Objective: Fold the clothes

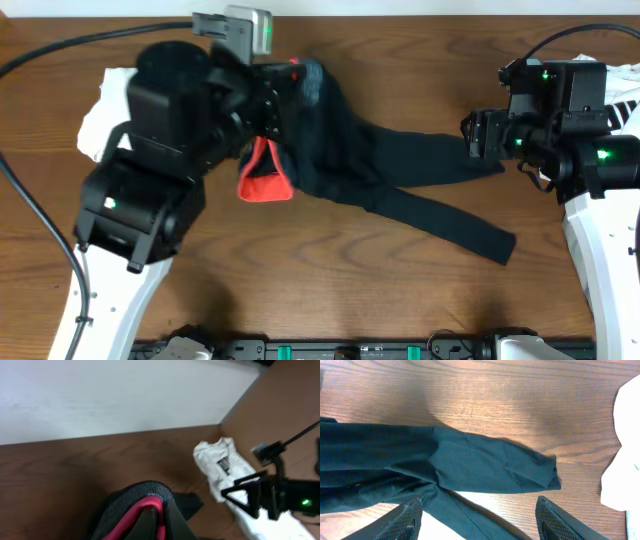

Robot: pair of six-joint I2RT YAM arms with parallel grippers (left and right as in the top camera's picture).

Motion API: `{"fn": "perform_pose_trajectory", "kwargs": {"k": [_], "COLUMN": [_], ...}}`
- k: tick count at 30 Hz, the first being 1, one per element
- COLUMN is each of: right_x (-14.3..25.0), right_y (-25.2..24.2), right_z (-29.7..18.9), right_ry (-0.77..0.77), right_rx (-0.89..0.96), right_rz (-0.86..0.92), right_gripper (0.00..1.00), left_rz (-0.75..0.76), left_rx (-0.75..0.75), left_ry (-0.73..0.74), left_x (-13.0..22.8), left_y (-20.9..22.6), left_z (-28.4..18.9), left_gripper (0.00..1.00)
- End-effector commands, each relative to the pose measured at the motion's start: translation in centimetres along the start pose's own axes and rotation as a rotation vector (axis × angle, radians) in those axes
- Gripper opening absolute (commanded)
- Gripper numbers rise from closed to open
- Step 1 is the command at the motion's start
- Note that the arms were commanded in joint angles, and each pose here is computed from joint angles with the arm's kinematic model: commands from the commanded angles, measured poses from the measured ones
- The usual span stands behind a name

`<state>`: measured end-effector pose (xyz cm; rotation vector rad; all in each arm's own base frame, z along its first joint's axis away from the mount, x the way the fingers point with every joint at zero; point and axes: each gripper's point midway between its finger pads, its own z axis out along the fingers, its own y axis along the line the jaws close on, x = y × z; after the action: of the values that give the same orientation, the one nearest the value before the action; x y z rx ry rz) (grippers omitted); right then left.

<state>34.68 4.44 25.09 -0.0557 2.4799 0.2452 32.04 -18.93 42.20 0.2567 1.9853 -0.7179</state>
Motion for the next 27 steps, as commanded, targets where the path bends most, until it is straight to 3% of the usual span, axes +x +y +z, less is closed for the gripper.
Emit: {"fn": "perform_pose_trajectory", "kwargs": {"k": [1,12,27], "right_x": [-0.4,0.1,0.6], "right_y": [-0.4,-1.3,-1.7], "right_z": [-0.8,-0.8,-0.5], "right_ry": [-0.022,0.000,0.023], "right_rx": [0.020,0.069,0.090], "right_rz": [-0.012,-0.007,-0.004], "right_gripper": [0.71,0.72,0.72], "left_rz": [0.061,0.094,0.077], "left_rx": [-0.063,0.050,-0.199], "left_ry": [-0.030,0.094,0.227], "left_x": [-0.7,3.2,6.9], "left_y": [-0.3,-5.1,0.2], "left_z": [-0.3,2.5,7.7], "left_gripper": [0.06,0.06,0.06]}}
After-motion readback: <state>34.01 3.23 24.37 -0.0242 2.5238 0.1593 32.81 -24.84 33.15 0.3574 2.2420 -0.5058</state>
